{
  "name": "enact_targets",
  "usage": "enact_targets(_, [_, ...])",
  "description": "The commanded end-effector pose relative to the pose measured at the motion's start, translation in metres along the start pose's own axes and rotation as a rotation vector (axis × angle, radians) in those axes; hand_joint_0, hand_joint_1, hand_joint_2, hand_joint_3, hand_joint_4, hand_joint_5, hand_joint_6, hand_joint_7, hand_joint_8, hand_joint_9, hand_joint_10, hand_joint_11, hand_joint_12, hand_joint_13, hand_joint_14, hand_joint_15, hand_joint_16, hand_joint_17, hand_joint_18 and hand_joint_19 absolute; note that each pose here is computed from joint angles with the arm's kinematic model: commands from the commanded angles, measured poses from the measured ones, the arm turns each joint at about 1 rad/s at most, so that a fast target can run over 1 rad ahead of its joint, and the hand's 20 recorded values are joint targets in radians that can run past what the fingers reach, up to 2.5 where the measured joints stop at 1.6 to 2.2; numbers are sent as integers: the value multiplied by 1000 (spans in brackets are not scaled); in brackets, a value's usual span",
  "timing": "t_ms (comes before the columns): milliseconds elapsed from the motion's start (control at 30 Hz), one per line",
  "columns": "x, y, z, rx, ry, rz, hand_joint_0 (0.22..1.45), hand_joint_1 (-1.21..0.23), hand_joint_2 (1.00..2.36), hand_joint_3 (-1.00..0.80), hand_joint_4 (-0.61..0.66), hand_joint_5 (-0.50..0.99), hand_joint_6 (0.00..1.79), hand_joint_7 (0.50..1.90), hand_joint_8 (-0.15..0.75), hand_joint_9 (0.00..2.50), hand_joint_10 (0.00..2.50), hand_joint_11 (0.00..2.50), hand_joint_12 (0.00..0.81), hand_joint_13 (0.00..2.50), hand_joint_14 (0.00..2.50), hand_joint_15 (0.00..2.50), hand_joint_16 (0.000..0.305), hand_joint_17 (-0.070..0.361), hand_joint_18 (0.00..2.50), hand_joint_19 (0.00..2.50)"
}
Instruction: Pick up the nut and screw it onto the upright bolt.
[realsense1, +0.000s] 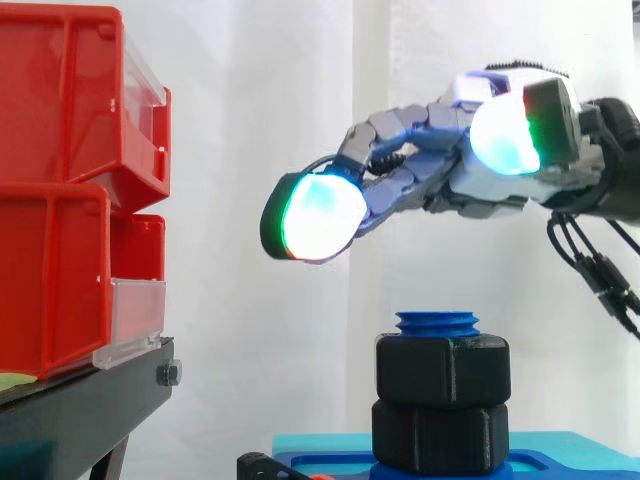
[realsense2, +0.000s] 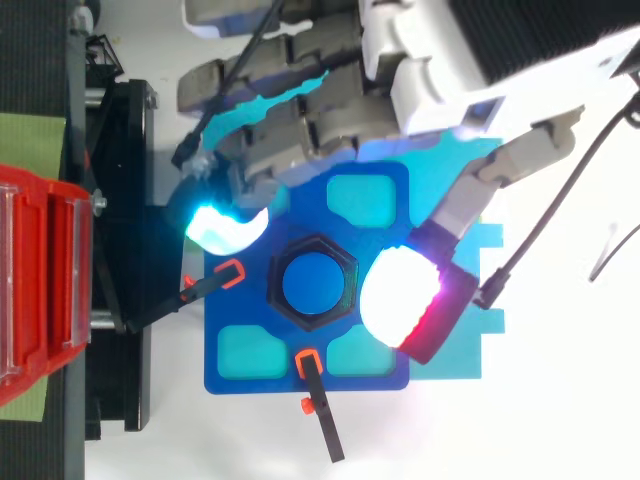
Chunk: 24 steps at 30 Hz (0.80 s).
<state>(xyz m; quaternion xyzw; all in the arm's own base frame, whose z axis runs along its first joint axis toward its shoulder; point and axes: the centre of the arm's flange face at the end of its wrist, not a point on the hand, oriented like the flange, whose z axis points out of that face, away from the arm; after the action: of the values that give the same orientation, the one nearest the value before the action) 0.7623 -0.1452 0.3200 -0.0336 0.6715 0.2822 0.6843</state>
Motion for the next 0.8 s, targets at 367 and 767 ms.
enact_targets(367, [42,6,3,-5,-4,25,442,-229,1000,-500,55,-200,500,542,152,118,0,0,331,0,0,0,46,104,0,0])
enact_targets(767, [60,-6,1,6,19,37,442,-221,1000,-500,76,-191,501,572,166,137,0,0,341,0,0,0,47,106,0,0])
